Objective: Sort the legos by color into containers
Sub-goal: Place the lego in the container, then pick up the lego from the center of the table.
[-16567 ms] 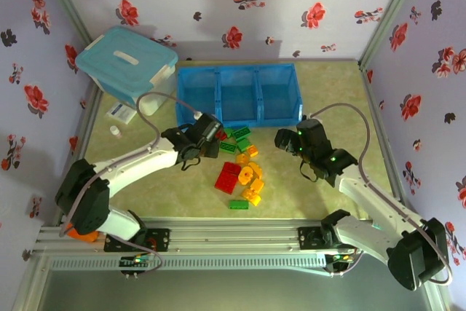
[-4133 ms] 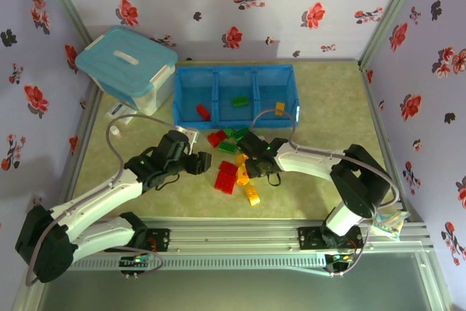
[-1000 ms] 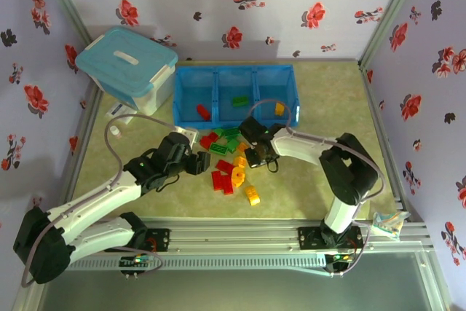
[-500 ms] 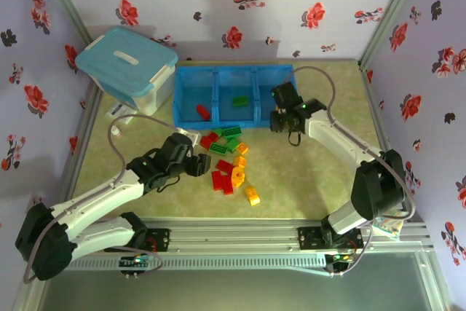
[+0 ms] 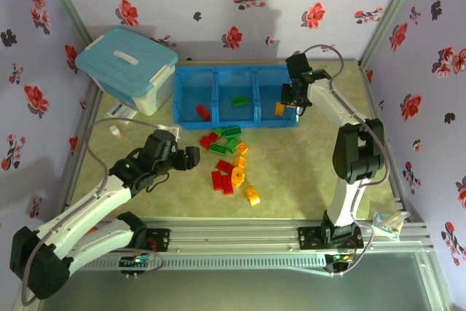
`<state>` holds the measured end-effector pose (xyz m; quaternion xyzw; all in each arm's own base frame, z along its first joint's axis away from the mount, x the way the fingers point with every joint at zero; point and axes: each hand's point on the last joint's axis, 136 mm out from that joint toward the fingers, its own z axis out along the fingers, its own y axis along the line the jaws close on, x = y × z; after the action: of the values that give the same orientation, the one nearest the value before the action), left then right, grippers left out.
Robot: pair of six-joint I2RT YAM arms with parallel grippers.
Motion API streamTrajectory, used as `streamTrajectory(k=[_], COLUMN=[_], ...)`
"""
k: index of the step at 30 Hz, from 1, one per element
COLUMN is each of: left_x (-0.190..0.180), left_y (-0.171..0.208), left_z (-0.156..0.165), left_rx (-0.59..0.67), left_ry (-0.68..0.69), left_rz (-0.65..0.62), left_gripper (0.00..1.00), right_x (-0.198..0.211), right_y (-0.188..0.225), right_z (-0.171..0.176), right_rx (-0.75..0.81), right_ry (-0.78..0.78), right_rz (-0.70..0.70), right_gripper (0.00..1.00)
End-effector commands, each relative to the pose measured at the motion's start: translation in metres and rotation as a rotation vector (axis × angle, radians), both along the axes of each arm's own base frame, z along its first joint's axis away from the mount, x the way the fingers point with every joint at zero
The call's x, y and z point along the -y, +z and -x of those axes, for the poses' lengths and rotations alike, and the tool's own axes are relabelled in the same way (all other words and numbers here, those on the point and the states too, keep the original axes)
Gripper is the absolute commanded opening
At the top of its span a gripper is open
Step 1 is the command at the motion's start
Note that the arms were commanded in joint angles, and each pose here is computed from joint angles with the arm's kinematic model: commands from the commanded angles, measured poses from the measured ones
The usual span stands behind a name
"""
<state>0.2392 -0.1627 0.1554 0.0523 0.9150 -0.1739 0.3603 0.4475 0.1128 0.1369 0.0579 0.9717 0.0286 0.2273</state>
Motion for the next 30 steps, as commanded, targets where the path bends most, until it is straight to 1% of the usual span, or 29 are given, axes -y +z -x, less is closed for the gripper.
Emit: streamTrajectory(k=[1,2,3,5,7,11,15,19,26,30], left_x=[-0.007,-0.007,-0.006,-0.005,-0.003,0.009,0.023,0.031,0.037,0.041], left_y=[0.014,0.012,0.012,0.01,0.008,0.0,-0.014,-0.025,-0.049,-0.057], left_z=[-0.002,-0.004,-0.005,-0.006,-0.008,-0.012,-0.021,-0.034,-0.057,-0.07], left_rx=[-0.001,-0.005,-0.007,-0.015,-0.023,-0.048,-0.088,-0.115,-0.185,-0.183], left_ry=[0.035,0.037,0.038,0.036,0.031,-0.005,-0.04,-0.046,-0.075,-0.084], left_rz=[0.0,-0.004,-0.007,-0.011,-0.013,-0.001,0.003,0.03,-0.073,-0.104], left_gripper=[0.79,0.79,0.79,0.79,0.78,0.78,0.77,0.77,0.72,0.71], right_x=[-0.009,-0.01,-0.011,-0.014,-0.018,-0.027,-0.047,-0.058,-0.053,-0.046], right_y=[0.006,0.007,0.01,0.017,0.021,0.03,0.026,0.019,-0.009,-0.022], right_z=[-0.001,-0.002,-0.002,0.0,0.006,0.03,0.064,0.094,0.126,0.141], right_rx=[-0.012,-0.009,-0.002,0.029,0.062,0.127,0.144,0.148,0.132,0.118], right_ry=[0.027,0.029,0.026,0.026,0.033,0.057,0.125,0.167,0.143,0.123], right_rz=[-0.022,-0.026,-0.032,-0.056,-0.084,-0.145,-0.21,-0.22,-0.262,-0.266], right_gripper=[0.55,0.67,0.71,0.73,0.73,0.73,0.73,0.72,0.71,0.7])
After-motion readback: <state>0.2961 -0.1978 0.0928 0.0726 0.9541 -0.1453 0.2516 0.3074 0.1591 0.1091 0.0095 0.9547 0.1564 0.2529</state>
